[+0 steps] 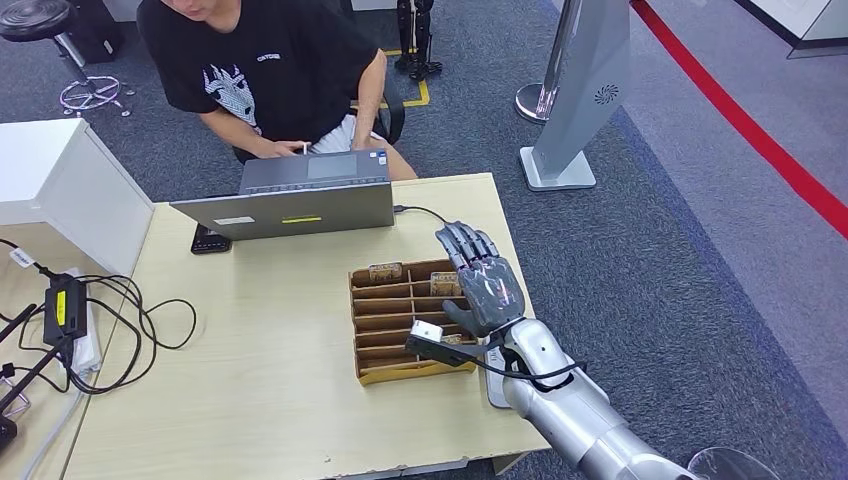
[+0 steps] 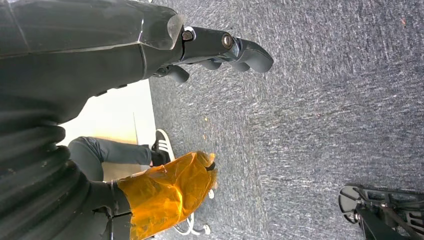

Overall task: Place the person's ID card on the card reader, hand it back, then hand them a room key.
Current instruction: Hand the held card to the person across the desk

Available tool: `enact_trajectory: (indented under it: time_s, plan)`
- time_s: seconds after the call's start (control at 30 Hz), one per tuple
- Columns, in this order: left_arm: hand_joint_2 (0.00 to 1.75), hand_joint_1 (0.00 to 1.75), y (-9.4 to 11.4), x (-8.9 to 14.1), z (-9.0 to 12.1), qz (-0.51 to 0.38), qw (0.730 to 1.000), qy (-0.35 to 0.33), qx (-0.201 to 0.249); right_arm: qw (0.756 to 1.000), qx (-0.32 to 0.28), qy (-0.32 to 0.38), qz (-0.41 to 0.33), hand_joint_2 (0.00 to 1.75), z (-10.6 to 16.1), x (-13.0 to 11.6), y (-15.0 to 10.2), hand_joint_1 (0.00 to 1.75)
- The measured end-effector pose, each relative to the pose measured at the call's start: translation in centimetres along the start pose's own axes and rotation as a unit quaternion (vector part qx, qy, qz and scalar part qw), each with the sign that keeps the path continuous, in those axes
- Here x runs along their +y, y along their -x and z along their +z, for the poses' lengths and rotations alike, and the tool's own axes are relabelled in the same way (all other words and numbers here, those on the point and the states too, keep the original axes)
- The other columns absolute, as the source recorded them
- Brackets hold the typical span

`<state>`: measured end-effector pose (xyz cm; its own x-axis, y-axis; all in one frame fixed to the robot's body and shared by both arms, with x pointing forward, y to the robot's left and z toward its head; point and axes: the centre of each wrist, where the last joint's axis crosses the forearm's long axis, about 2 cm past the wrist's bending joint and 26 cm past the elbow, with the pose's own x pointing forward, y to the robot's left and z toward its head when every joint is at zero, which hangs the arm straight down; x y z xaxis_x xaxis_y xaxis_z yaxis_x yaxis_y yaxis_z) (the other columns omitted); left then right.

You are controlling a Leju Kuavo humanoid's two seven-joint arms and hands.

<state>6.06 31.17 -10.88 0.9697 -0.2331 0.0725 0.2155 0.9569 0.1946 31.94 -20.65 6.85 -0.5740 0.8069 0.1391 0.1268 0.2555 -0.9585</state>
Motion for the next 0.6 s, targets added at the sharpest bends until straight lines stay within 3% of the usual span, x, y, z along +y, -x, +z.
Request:
enact_trajectory:
  time_s: [0.6]
  plan:
    - [1.75, 0.0, 0.04, 0.02, 0.0, 0.0, 1.0, 0.0, 0.001, 1.0, -0.002, 0.002, 0.003, 1.75, 0.09, -0.25, 0.31, 0.0]
